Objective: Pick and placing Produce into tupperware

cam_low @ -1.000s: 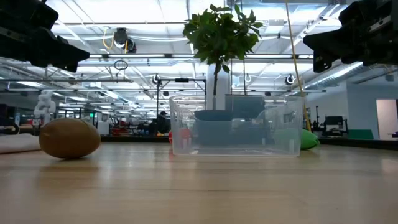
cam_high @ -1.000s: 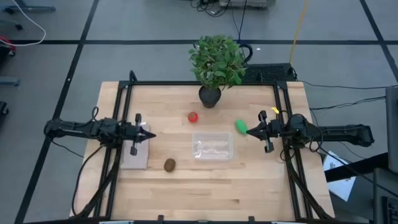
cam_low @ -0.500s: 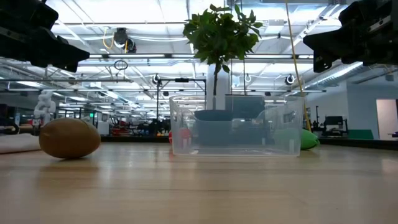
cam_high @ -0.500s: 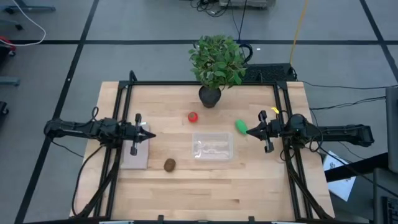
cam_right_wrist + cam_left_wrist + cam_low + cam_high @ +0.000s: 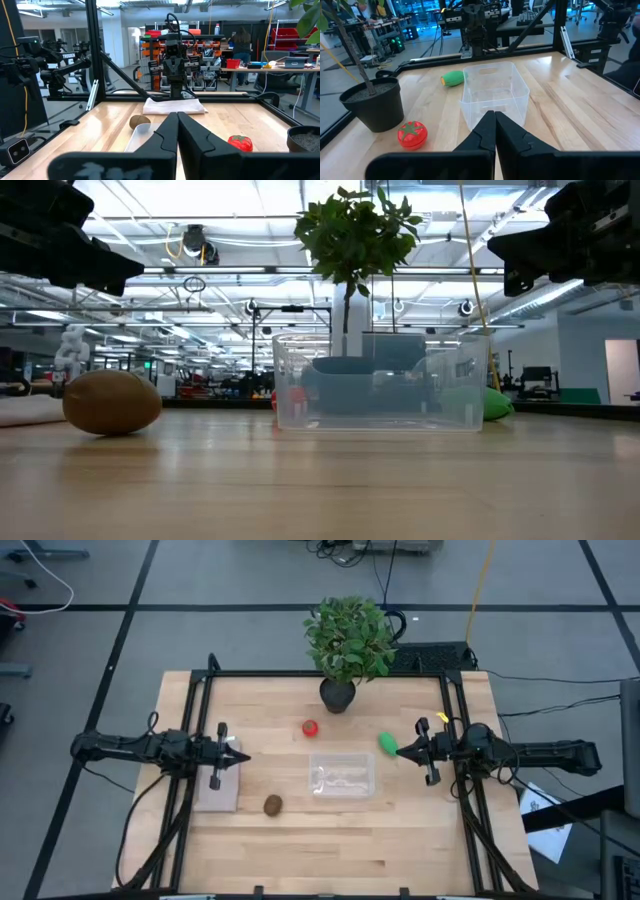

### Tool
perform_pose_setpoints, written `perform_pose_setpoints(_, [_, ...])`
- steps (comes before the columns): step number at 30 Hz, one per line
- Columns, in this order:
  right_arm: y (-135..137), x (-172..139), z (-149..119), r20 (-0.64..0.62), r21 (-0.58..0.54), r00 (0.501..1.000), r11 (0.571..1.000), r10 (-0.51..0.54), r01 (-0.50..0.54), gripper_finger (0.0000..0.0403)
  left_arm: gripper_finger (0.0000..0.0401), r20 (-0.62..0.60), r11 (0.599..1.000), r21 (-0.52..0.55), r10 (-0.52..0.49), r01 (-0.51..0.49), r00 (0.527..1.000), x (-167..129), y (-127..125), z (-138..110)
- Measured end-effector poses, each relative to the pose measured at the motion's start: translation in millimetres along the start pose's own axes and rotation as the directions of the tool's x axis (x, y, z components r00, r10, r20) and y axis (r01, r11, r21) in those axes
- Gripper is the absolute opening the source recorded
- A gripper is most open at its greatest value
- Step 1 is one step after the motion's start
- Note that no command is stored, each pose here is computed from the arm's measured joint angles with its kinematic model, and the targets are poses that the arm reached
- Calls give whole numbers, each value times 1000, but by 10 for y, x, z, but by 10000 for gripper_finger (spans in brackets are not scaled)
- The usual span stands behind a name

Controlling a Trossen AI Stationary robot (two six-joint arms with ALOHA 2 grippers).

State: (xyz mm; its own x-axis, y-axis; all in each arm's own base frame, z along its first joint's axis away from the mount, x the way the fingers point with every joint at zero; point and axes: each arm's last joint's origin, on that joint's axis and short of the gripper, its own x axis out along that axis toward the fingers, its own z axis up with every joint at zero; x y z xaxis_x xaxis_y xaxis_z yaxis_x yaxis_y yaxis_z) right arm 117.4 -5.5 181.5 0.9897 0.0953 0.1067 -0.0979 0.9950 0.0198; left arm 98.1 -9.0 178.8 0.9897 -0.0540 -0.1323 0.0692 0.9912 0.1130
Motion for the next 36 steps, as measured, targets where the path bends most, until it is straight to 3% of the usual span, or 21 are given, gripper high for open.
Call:
perform_pose_setpoints(25, [0,0,1,1,0,1000,1000,0,0,0,3,2,1000,-8,0,0,1000,0,0,2])
perform_pose_setpoints(31, [0,0,5,5,-1,1000,1000,0,0,0,3,50,1000,-17,6,-5,999,-2,6,49])
perform_pose_setpoints(36, [0,0,11,12,17,1000,1000,0,0,0,3,84,997,-81,9,-3,996,-4,9,81])
